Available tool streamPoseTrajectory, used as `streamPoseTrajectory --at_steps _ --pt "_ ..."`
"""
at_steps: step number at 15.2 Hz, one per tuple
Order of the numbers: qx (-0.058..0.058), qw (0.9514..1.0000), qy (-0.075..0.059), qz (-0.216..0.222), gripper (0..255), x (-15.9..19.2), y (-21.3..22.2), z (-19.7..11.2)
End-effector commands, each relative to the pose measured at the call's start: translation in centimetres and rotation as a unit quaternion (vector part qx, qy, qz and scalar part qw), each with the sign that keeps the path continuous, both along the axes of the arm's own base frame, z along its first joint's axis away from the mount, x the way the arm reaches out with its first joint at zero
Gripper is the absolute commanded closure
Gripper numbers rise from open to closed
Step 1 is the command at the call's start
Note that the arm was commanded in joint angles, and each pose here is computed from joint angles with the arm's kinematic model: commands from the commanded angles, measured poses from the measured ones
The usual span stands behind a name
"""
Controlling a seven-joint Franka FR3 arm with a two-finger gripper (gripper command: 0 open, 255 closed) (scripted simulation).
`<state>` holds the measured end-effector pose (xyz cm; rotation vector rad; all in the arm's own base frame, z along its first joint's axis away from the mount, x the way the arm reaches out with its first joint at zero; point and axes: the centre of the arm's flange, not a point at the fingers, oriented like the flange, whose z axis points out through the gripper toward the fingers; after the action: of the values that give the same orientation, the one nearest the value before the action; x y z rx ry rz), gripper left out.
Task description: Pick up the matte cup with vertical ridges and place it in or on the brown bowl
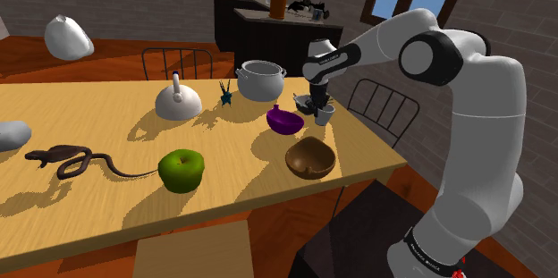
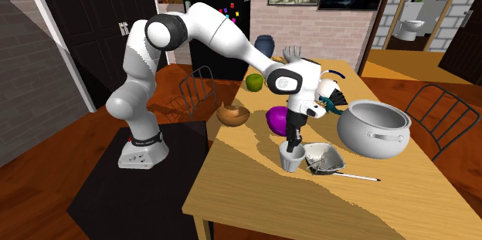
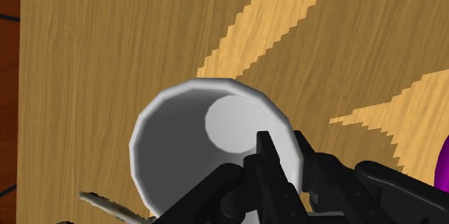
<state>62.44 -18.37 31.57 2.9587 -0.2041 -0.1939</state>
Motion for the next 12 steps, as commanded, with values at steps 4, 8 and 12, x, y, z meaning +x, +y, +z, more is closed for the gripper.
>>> streamPoseTrajectory --at_steps 4,8,12 --pt "0.000 1.0000 0.000 0.000 255 0.0 0.0 0.0" --pt "0.000 1.0000 0.000 0.000 255 0.0 0.0 1.0" --pt "0.000 1.0000 0.000 0.000 255 0.0 0.0 3.1"
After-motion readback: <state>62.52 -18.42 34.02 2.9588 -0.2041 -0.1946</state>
